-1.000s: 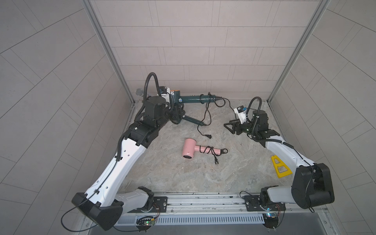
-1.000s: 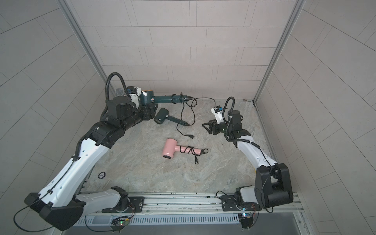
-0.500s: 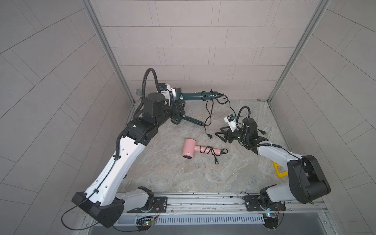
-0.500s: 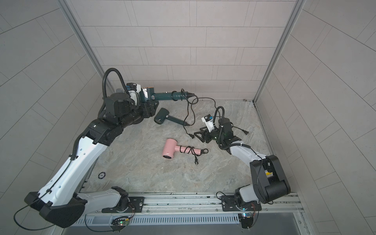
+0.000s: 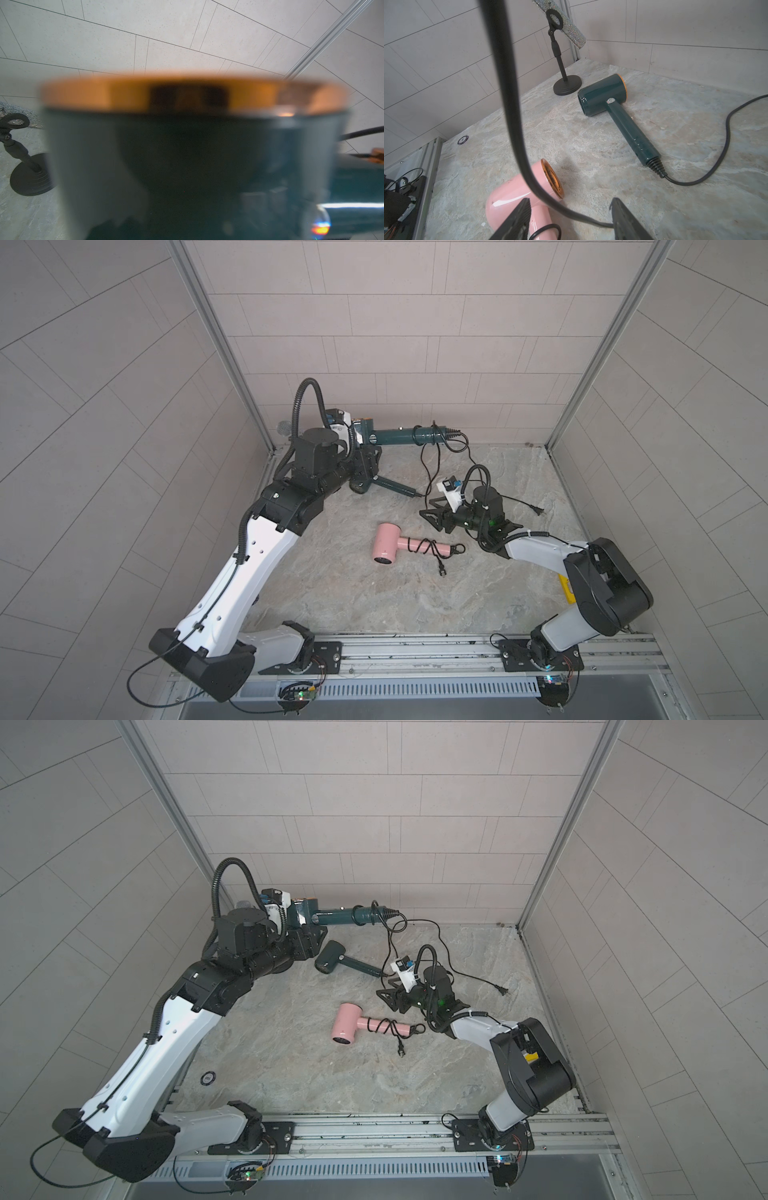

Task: Wrap the cord around the hair dryer
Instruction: Wrap the power cord around the hair dryer.

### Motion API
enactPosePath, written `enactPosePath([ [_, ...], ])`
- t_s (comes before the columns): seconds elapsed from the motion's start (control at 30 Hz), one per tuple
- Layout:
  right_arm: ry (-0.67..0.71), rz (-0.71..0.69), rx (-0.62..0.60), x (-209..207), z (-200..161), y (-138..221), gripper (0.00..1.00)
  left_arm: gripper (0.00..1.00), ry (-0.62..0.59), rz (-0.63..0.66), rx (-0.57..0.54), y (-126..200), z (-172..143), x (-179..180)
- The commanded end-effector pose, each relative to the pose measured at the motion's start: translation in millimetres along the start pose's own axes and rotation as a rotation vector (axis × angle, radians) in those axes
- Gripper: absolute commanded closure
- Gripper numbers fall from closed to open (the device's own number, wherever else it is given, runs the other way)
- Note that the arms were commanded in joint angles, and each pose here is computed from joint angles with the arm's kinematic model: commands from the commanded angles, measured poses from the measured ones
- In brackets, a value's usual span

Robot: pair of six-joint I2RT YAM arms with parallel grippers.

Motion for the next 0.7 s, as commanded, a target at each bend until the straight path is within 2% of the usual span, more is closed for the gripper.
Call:
enactPosePath([
  [0.0, 0.000, -0.015, -0.100, 0, 15, -7, 0.38, 1.00, 0.014, -0.034, -0.120, 15, 28, -6],
  [0.07, -0.015, -0.004, -0.105, 0, 17, -13, 0.43, 1.00, 0.016, -0.034, -0.121, 15, 28, -6],
  [0.13, -0.031, 0.014, -0.098, 1, 17, -18, 0.64, 1.00, 0.017, -0.031, -0.120, 14, 28, -5],
  [0.2, -0.046, 0.028, -0.085, 2, 16, -21, 0.94, 1.00, 0.017, -0.025, -0.119, 13, 28, -5],
  [0.23, -0.043, 0.022, -0.067, 2, 14, -22, 1.00, 1.00, 0.018, -0.023, -0.117, 11, 27, -5],
  [0.37, -0.052, -0.054, -0.004, -3, 9, -16, 1.00, 1.00, 0.026, 0.025, -0.115, 4, 23, 0],
  [0.47, -0.047, -0.147, 0.125, -4, 8, -9, 1.00, 1.00, 0.019, 0.127, -0.133, -7, 22, 11],
  [0.57, -0.013, -0.236, 0.235, 1, 13, 3, 1.00, 1.00, 0.027, 0.213, -0.119, -32, 19, 26],
  [0.67, 0.020, -0.285, 0.270, 12, 18, 24, 1.00, 1.00, 0.076, 0.284, -0.131, -53, 10, 42],
])
Point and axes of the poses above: each gripper's point midway between its finger pads, its own y axis back along the fingers, its own x axis along the line the jaws close on, z = x × y, the point moved 8 cm from there along y, back along the fingers, and after that the axes turned 15 degrees about -y, right-handed, at the moved point
